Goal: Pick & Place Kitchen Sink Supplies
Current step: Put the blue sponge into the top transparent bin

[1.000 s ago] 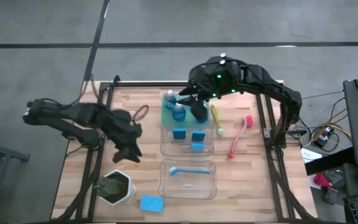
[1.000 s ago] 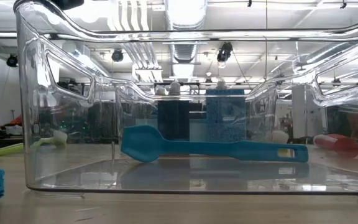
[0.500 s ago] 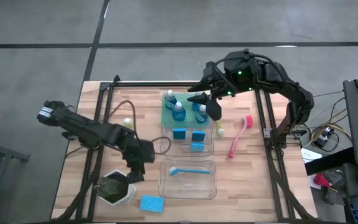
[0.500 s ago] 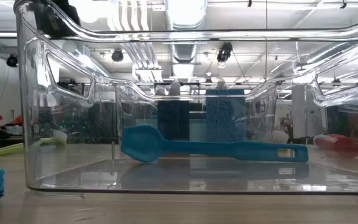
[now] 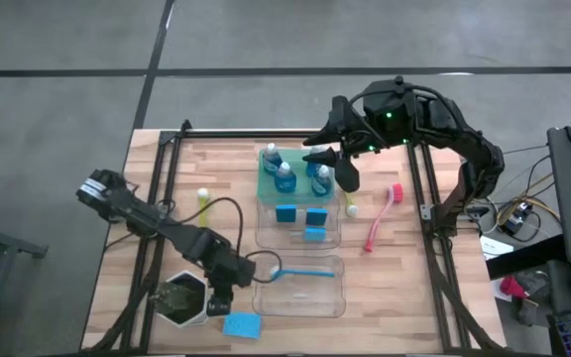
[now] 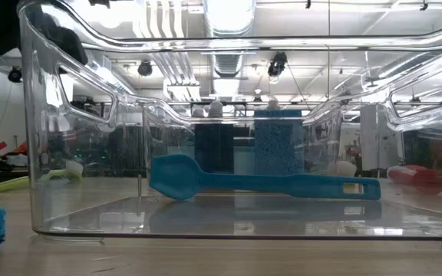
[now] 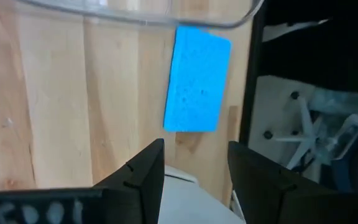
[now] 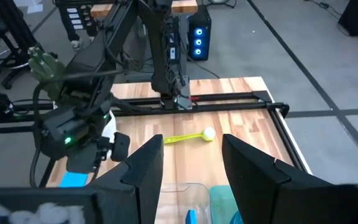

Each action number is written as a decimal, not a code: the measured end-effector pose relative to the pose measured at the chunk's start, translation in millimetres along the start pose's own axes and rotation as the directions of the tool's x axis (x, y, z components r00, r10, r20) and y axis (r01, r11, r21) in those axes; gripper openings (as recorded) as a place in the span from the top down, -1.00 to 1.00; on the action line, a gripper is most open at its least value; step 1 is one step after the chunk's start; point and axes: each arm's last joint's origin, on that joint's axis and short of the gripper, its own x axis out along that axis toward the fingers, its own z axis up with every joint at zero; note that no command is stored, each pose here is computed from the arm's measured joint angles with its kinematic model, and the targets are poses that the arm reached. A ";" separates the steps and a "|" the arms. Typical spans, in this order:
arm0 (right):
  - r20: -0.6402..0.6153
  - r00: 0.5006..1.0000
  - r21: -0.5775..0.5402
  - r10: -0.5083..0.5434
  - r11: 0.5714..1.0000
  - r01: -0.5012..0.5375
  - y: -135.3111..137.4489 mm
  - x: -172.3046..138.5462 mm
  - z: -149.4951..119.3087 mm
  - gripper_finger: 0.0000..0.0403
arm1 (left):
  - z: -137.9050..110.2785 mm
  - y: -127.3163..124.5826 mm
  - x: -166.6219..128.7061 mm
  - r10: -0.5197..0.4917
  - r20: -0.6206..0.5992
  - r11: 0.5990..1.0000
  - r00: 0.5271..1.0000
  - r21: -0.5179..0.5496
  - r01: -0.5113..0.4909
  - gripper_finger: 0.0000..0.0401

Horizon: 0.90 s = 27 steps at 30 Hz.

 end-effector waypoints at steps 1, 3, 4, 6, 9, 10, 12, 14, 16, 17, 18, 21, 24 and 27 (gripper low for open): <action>0.000 1.000 -0.005 0.001 1.000 -0.001 0.2 0.0 0.0 0.20 | 0.0 -0.3 3.0 0.009 -0.004 1.000 1.000 0.003 -0.009 0.17; 0.000 1.000 -0.014 0.001 1.000 -0.001 0.4 0.0 0.0 0.20 | 0.8 -0.3 9.3 0.027 -0.011 1.000 1.000 0.007 -0.027 0.17; 0.000 1.000 -0.015 0.001 1.000 -0.001 0.4 0.0 0.0 0.20 | 1.0 -0.1 12.6 0.039 -0.016 0.999 0.999 0.007 -0.039 0.17; 0.000 1.000 -0.016 0.001 1.000 -0.001 0.4 0.0 0.0 0.20 | 2.7 1.3 18.9 0.057 -0.021 0.998 0.998 0.006 -0.057 0.17; 0.000 1.000 -0.021 0.001 1.000 -0.001 0.4 -0.1 0.0 0.20 | 5.4 0.9 23.8 0.055 -0.010 0.998 0.998 0.013 -0.055 0.17; 0.000 1.000 -0.022 0.001 1.000 -0.001 0.4 -0.2 0.0 0.20 | 5.8 0.7 26.0 0.056 -0.012 0.998 0.998 0.014 -0.056 0.17; -0.004 1.000 -0.022 0.001 1.000 -0.001 0.4 -0.2 -0.4 0.20 | 6.5 0.6 30.6 0.059 -0.017 0.998 0.998 0.017 -0.058 0.17; -0.006 1.000 -0.022 0.002 1.000 -0.002 0.5 -0.5 -0.6 0.20 | 7.1 -0.4 34.5 0.056 -0.017 0.998 0.998 0.022 -0.056 0.17; -0.006 1.000 -0.023 0.003 1.000 -0.003 0.8 -0.7 -0.6 0.20 | 7.8 -2.7 38.3 0.048 -0.011 0.998 0.999 0.033 -0.048 0.17; -0.006 1.000 -0.024 0.003 1.000 -0.004 0.9 -0.7 -0.6 0.20 | 8.0 -3.8 40.7 0.048 -0.007 0.998 0.999 0.041 -0.047 0.17; -0.007 1.000 -0.026 0.003 1.000 -0.004 0.9 -0.9 -0.7 0.20 | 7.7 -4.4 43.2 0.053 -0.009 0.998 0.999 0.044 -0.053 0.17; -0.012 1.000 -0.026 0.004 1.000 -0.004 0.9 -0.9 -1.3 0.20 | 7.3 -4.6 49.9 0.064 -0.020 0.997 0.998 0.047 -0.063 0.17; -0.012 1.000 -0.030 0.004 1.000 -0.004 0.9 -0.9 -1.3 0.20 | 7.4 -3.3 56.4 0.075 -0.036 0.997 0.997 0.037 -0.073 0.17; -0.012 1.000 -0.036 0.004 0.999 -0.004 0.9 -0.9 -1.3 0.20 | 7.4 -2.5 61.0 0.082 -0.044 0.996 0.996 0.037 -0.080 0.17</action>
